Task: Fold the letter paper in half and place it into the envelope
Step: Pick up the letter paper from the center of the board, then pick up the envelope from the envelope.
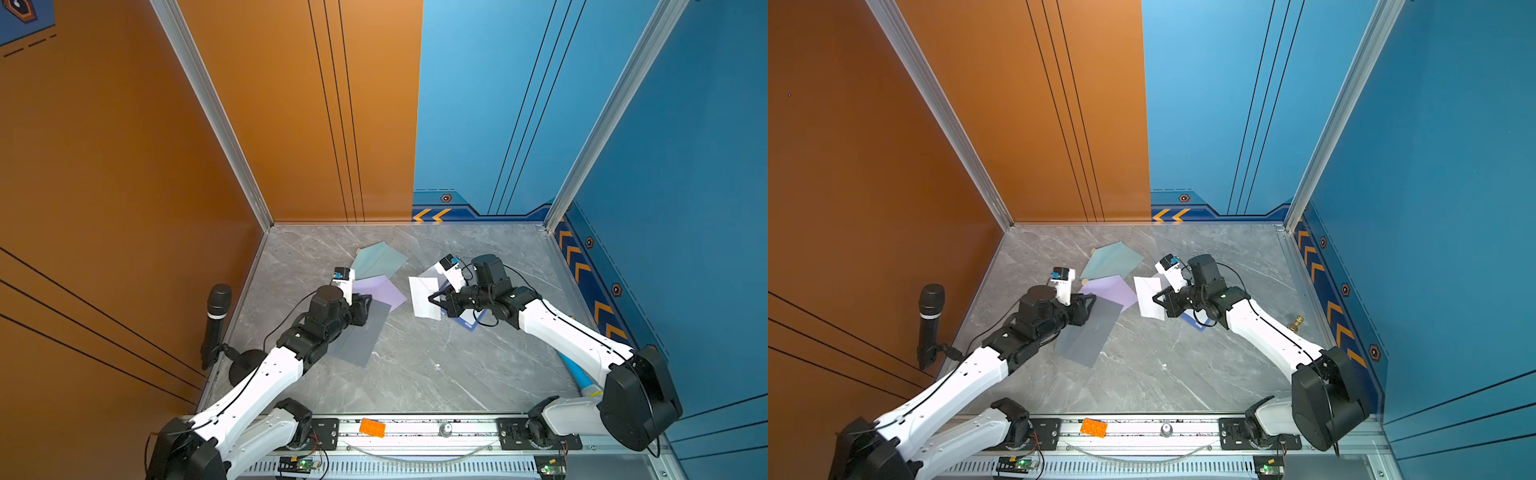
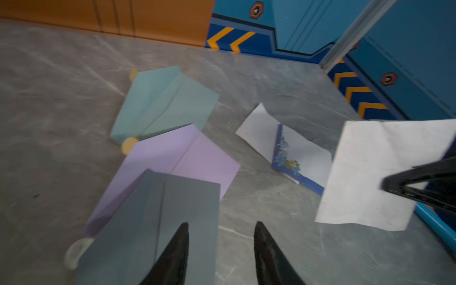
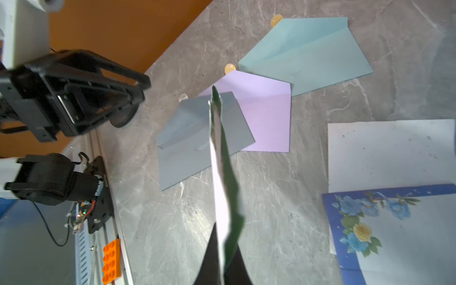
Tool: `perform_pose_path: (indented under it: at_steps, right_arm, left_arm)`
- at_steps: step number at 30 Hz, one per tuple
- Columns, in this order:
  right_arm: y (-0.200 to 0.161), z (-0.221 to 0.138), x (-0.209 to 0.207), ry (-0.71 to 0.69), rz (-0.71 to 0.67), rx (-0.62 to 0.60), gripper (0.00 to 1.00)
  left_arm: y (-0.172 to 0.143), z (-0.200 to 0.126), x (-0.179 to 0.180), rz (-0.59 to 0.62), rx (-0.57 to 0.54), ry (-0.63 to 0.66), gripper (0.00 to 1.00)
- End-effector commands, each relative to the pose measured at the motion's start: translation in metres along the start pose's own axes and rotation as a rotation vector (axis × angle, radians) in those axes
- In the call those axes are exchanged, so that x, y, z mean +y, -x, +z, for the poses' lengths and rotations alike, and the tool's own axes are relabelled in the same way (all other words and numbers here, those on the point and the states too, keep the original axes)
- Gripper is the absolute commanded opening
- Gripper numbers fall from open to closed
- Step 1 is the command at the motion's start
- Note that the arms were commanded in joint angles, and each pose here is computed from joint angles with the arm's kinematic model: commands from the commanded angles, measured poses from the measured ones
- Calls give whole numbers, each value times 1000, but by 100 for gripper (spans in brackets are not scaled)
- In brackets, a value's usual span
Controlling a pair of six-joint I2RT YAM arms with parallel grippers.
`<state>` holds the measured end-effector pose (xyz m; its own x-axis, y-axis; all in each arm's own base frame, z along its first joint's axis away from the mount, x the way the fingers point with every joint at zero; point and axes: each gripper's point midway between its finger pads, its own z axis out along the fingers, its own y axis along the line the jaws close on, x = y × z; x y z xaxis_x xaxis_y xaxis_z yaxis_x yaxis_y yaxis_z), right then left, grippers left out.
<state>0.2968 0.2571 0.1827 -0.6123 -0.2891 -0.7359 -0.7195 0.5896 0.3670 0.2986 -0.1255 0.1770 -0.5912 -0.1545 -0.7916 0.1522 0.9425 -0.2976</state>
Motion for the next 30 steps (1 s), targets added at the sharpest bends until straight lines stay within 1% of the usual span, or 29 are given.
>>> perform_pose_path:
  at_steps: [1,4,6,10,13,18,22,24,30]
  right_arm:
    - [-10,-6,-8,-73,-38,64,0]
    - [-5,-3,-2,-46,-47,57,0]
    - [-3,-1,1,-28,-48,55,0]
    - [-3,4,8,11,-44,51,0]
    - [-4,8,9,23,-40,53,0]
    - [-6,11,10,34,-37,59,0]
    - [-6,12,14,59,-28,57,0]
    - [-4,12,15,76,-21,49,0]
    - [-1,13,17,93,-11,39,0]
  left_arm:
    - [-65,-19,75,-69,251,323,45]
    - [-85,-14,93,-155,289,330,46]
    - [-90,-9,98,-184,285,307,46]
    - [-88,-3,106,-242,249,286,46]
    - [-88,1,110,-268,252,281,46]
    - [-91,21,101,-290,272,166,47]
    - [-82,34,92,-274,256,93,47]
    - [-83,39,91,-274,263,83,48]
    - [-88,48,97,-267,299,106,48]
